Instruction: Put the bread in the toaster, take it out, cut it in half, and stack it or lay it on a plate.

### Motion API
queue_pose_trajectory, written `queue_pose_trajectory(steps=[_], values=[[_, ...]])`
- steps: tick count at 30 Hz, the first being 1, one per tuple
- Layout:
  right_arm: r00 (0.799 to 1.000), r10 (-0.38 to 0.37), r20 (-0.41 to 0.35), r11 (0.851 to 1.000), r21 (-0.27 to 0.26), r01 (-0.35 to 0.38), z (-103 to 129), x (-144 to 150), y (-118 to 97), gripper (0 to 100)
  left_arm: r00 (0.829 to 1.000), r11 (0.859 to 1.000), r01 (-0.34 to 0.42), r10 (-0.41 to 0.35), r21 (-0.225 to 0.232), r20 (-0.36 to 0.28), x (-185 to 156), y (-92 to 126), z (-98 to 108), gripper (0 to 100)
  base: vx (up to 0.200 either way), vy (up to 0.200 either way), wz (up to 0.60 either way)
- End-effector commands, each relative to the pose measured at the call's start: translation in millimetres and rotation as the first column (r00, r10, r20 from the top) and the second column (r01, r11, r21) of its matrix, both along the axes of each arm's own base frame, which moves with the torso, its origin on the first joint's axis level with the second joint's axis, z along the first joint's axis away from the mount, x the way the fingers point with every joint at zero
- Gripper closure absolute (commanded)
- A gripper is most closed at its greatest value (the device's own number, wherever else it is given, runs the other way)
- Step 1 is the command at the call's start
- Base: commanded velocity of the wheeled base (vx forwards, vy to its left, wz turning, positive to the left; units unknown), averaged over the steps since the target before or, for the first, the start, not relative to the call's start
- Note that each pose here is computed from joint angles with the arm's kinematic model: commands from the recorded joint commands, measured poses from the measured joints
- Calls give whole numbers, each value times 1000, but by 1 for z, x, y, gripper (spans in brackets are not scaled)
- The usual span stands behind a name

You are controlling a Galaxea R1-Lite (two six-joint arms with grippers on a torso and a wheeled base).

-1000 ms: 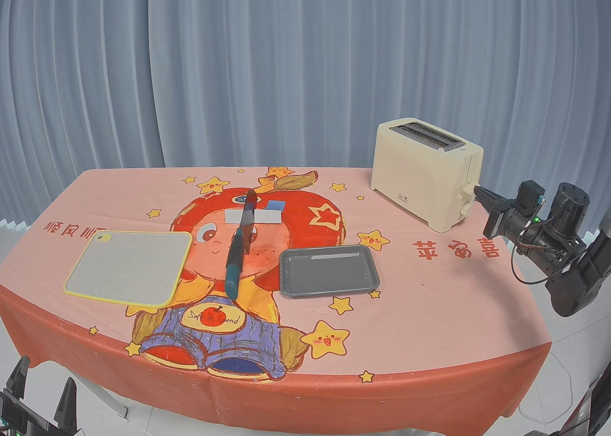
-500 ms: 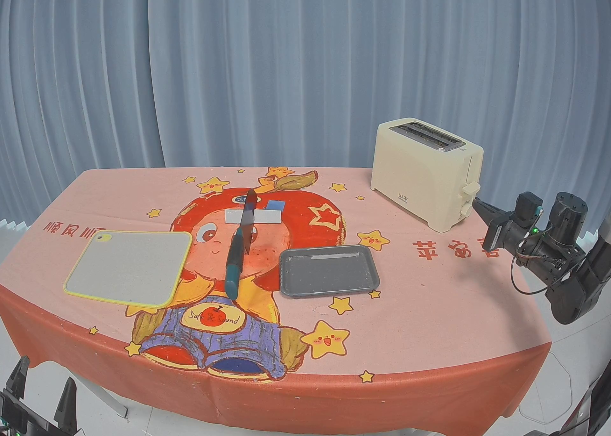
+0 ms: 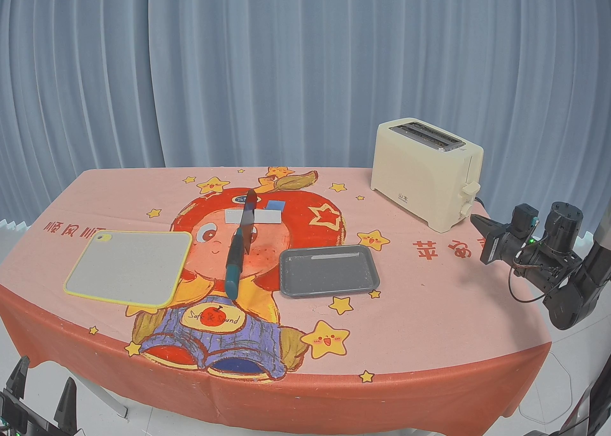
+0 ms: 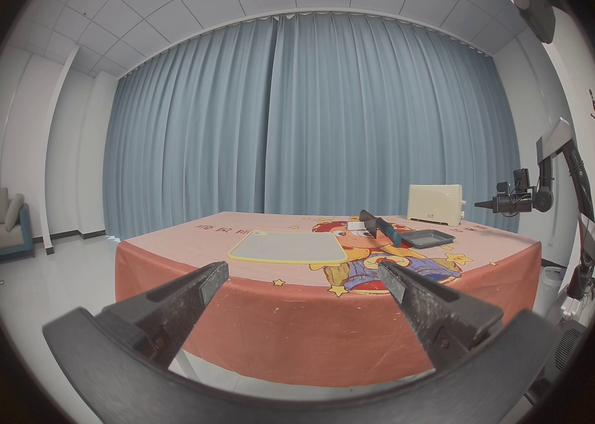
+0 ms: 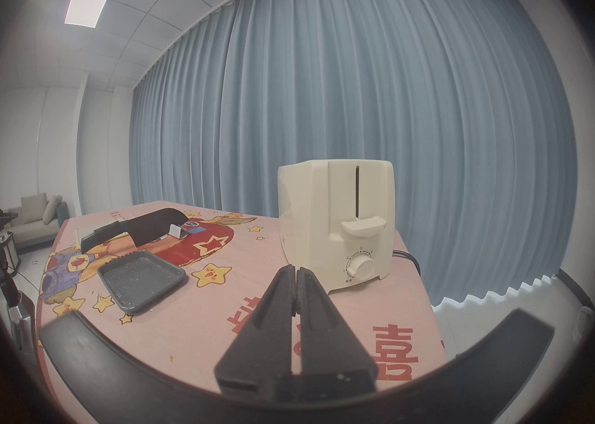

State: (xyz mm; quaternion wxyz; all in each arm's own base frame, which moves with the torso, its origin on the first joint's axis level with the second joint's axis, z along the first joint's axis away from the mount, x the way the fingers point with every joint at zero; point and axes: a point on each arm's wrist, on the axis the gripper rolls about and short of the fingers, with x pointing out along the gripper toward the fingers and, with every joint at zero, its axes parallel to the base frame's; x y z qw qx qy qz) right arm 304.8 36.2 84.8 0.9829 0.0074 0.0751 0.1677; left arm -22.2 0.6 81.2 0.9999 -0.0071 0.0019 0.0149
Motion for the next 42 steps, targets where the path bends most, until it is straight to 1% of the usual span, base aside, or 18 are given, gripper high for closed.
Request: queue_pose_trajectory(steps=[1,10,13,21,25,30,35,42], values=[[1000,-2,-25,1000,-3,2,-10,4,0,100,1000,1000,-1,1,-1,-17,1,0,-5,0,0,0,0],[999,-27,-35,1000,-4,27,-16,14,-7,100,1000,1000,-1,1,-1,-17,1,0,-5,0,0,0,0],[999,-38,-23,999,-4,37,-14,18,-8,100,1000,1000,-1,1,0,-17,1,0,-5,0,0,0,0],[999,-42,-20,999,-4,42,-21,29,-8,100,1000,1000,-1,1,0,-17,1,0,-5,0,0,0,0],[998,-56,-11,998,-1,56,-23,36,-12,100,1000,1000,-1,1,-1,-17,1,0,-5,0,0,0,0],[998,-64,-21,998,-4,63,-28,39,-15,100,1000,1000,-1,1,0,-17,1,0,-5,0,0,0,0],[998,-67,-14,998,-2,67,-30,45,-16,100,1000,1000,-1,1,-1,-17,1,0,-5,0,0,0,0],[997,-79,-23,997,-3,79,-31,45,-19,100,1000,1000,-1,1,-1,-17,1,0,-5,0,0,0,0]])
